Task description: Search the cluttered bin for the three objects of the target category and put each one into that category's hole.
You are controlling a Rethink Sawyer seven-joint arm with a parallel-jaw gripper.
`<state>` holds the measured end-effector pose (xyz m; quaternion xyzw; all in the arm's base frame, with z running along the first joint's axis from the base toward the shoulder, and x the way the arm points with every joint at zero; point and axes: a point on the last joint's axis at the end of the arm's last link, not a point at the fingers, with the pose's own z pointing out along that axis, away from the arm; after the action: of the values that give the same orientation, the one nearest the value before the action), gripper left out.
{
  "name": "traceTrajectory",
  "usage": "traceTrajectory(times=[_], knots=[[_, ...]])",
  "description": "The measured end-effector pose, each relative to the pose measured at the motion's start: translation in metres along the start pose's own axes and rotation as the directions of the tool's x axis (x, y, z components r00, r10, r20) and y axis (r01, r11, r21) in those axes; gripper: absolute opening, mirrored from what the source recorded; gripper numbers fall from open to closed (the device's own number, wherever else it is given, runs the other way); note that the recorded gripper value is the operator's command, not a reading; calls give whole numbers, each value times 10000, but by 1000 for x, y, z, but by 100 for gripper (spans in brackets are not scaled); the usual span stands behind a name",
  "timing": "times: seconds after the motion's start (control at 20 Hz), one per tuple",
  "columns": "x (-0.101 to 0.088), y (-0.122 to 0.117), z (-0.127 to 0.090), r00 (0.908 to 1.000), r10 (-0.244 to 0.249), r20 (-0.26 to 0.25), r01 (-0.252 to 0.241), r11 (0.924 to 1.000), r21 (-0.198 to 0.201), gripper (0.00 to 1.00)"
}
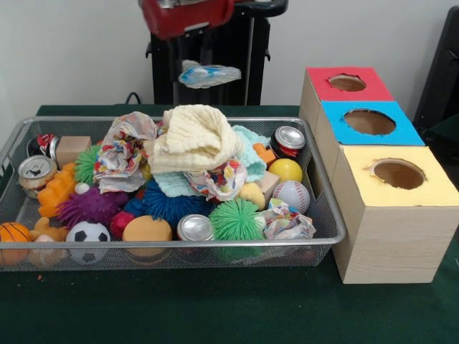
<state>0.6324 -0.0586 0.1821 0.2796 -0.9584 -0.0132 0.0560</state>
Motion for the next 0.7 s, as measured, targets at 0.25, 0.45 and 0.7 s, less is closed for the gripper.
traceTrajectory(times=[0.25,0.45,0.7], knots=[[-15,36,-9,9920,1159,-503,-1185,9915,-527,0],[-27,62,-19,9714,2157,-996,-2253,9693,-980,0],[-40,83,-28,9461,2959,-1319,-3119,9420,-1236,0]])
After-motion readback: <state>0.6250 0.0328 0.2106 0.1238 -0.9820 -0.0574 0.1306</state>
